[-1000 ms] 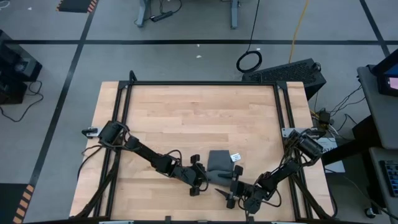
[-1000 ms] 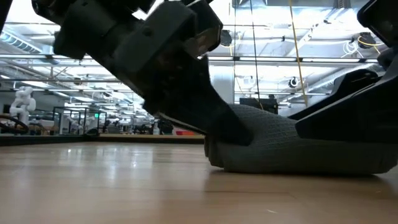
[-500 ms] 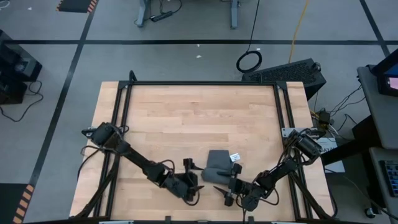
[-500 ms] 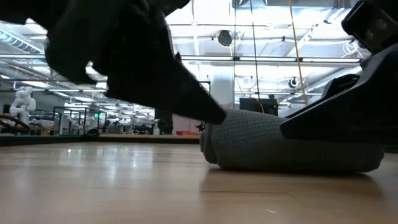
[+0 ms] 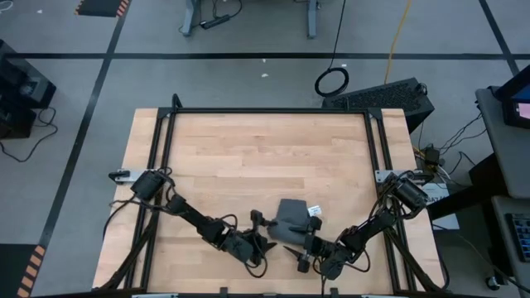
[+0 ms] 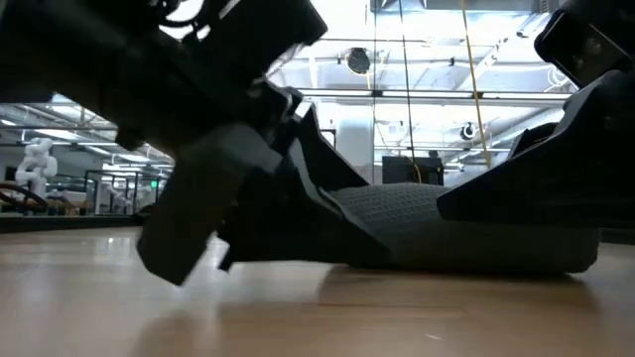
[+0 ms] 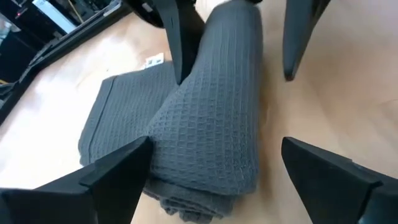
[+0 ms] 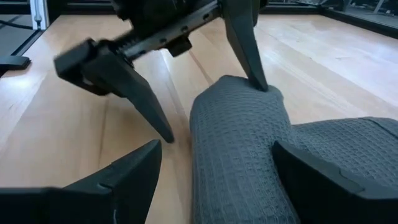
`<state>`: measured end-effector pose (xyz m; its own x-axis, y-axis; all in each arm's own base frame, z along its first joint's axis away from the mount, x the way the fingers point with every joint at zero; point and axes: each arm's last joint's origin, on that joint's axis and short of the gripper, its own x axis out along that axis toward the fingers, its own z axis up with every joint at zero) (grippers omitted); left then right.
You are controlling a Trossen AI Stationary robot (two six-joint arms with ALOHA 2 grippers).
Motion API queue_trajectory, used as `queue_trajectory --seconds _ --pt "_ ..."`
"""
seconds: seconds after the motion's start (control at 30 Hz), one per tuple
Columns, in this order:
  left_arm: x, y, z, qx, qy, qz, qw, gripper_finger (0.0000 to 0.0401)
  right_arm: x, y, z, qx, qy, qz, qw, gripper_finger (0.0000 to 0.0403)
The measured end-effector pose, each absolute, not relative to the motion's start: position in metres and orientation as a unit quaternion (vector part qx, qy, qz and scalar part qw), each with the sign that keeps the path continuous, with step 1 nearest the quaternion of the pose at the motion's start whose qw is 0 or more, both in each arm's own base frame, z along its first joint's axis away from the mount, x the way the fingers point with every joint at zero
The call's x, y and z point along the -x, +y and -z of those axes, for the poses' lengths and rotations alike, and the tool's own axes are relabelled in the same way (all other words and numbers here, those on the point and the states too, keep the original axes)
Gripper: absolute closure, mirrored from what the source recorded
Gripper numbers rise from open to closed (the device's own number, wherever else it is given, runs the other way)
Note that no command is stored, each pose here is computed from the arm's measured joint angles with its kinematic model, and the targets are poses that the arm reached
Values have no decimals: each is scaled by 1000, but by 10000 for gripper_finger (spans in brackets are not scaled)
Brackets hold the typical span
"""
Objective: Roll towel into tight, uniform cylinder
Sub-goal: Roll the towel
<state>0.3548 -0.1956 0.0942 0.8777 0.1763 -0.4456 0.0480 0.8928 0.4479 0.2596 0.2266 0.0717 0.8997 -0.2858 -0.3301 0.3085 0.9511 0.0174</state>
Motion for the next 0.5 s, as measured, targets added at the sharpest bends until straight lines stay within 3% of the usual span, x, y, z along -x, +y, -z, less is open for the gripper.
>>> queue_trajectory --seconds 0.3,0.4,0.5 --pt "-364 -181 -91 -248 255 -28 934 41 -259 226 -71 -33 167 151 974 106" --pt "-369 -172 -89 -219 267 17 938 68 -259 227 -71 -31 168 151 974 106" --pt "-373 -163 -89 -189 279 36 941 119 -259 227 -71 -25 172 144 974 106"
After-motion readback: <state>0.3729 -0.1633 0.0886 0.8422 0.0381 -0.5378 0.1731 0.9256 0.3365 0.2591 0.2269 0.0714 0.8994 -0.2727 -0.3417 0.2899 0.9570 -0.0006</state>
